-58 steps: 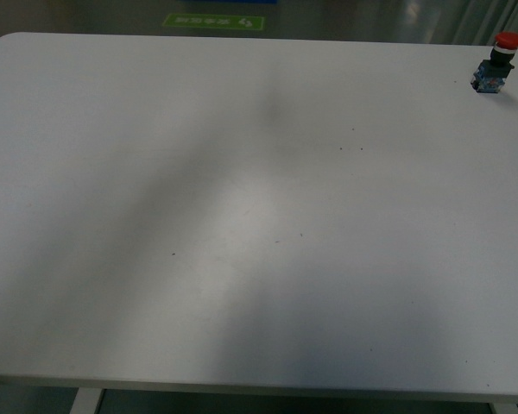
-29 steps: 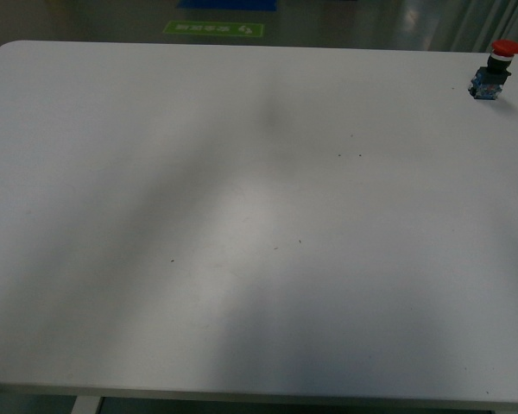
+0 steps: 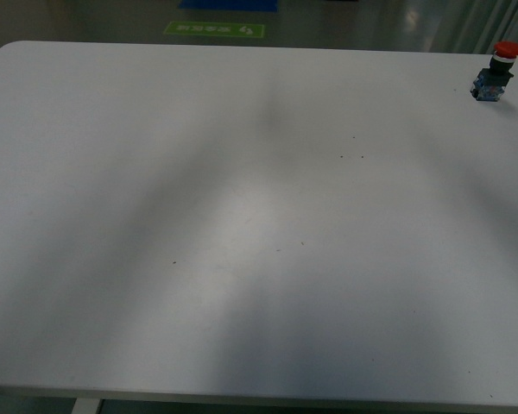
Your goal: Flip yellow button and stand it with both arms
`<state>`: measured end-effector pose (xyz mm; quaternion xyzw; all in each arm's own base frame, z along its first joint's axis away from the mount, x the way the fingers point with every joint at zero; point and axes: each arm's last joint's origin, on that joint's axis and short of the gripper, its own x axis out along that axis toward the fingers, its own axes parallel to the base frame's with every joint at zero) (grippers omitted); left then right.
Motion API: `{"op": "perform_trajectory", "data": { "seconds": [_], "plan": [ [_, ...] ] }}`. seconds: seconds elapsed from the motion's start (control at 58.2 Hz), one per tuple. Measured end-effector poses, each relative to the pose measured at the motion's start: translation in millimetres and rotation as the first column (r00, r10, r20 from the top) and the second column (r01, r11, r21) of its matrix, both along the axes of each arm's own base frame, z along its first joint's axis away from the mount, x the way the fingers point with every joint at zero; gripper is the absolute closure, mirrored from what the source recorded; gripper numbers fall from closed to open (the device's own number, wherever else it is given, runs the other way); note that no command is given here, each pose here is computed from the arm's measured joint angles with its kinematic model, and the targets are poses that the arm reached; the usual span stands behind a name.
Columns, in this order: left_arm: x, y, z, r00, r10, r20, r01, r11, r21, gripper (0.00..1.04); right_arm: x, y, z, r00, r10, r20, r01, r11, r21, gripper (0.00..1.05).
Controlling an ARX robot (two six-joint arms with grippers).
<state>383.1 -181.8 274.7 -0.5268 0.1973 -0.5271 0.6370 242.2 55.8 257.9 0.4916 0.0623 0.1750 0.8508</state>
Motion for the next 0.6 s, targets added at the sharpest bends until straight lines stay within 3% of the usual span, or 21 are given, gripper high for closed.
{"op": "perform_trajectory", "data": {
  "seconds": [0.601],
  "plan": [
    [0, 0, 0, 1.0, 0.001, 0.002, -0.001, 1.0, 0.001, 0.7, 49, 29, 28, 0.994, 0.096, -0.043, -0.092, 0.992, 0.082, 0.07]
  ]
}}
